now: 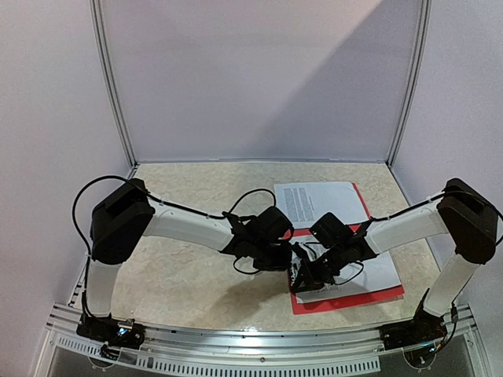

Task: Put the files into the folder
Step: Clamp the file with the spring clip on the folder.

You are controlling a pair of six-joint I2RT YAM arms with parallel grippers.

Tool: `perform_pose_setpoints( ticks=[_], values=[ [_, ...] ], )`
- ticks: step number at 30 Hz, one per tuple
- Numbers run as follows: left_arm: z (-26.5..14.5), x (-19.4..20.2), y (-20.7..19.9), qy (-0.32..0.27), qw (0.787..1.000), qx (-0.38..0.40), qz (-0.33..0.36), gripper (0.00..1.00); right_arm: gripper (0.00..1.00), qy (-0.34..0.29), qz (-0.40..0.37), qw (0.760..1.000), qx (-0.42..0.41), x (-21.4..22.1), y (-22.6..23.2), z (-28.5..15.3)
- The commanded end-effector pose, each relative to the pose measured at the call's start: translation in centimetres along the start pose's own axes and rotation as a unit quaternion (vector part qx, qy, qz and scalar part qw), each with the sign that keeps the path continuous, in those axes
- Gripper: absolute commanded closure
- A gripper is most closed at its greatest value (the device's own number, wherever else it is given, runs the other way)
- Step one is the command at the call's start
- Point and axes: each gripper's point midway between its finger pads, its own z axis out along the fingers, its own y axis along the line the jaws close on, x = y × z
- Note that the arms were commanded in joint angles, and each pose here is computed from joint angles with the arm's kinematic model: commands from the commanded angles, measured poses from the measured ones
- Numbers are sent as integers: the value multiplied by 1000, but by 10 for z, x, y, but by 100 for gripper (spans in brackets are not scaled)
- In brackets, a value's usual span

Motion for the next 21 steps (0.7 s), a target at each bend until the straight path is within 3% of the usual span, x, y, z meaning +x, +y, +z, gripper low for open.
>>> perform_pose_setpoints(
  ticks=[1, 4, 13, 21],
  values=[
    [27, 34, 64, 38, 994, -102, 20, 99, 100, 94, 83, 990, 69, 61, -63, 24],
    [27, 34, 63, 37, 994, -99, 18, 100, 100, 109, 115, 987, -9, 66, -42, 31],
    [26, 36, 64, 40, 994, -96, 18, 100, 98, 73, 101, 992, -22, 36, -13, 17],
    [17, 26, 54, 26, 996, -87, 21, 100, 82, 47, 83, 995, -18, 21, 4, -3]
  ],
)
